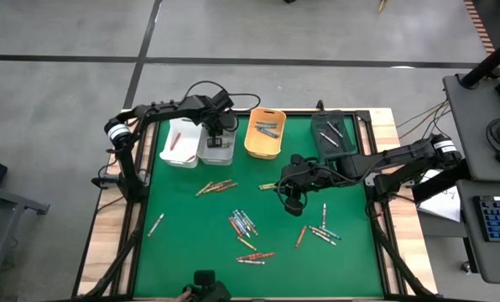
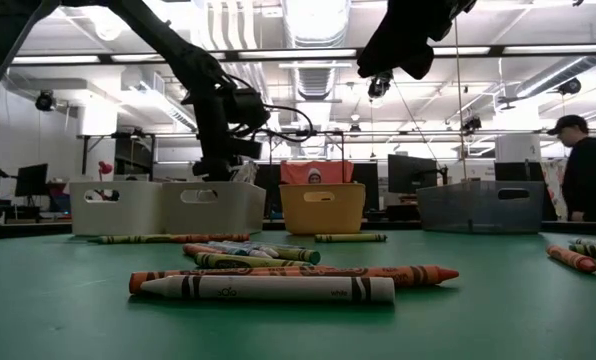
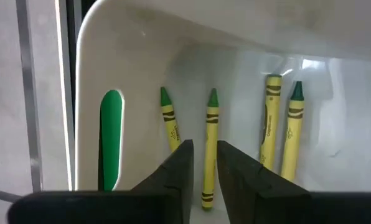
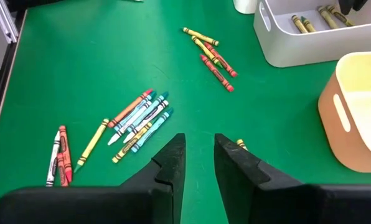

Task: Sort crayons
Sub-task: Put the white crayon into the black bin

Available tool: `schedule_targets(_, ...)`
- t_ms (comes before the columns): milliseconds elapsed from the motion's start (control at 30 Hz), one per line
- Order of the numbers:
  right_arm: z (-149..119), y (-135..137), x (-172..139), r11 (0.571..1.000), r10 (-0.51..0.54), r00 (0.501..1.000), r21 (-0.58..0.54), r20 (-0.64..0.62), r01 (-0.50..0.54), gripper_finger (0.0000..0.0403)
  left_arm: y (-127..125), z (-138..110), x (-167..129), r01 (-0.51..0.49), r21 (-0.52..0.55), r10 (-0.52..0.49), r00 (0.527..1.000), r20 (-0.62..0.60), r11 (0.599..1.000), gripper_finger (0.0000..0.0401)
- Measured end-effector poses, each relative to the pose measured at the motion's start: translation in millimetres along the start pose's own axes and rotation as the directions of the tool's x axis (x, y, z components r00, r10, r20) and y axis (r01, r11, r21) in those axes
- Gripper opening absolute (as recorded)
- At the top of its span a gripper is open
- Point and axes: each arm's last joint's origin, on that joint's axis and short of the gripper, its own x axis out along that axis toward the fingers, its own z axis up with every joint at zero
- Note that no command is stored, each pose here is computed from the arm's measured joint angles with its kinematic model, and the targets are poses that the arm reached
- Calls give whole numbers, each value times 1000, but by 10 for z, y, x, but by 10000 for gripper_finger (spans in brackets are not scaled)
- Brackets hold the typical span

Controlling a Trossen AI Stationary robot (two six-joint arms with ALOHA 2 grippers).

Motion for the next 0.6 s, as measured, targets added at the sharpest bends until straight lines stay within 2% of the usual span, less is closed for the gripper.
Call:
schedule_targets(233,0,0,0,999,1,1000,52,0,-1,68,-33,9,-211,12,-76,-8,999,49,997,58)
schedule_targets(400,-1,0,0,994,1,1000,108,-1,-1,72,-122,34,-615,90,-155,-58,978,200,984,53)
schedule_targets(600,4,-18,2,971,-4,1000,241,-1,4,68,-379,32,-1135,117,-256,-16,931,365,960,44)
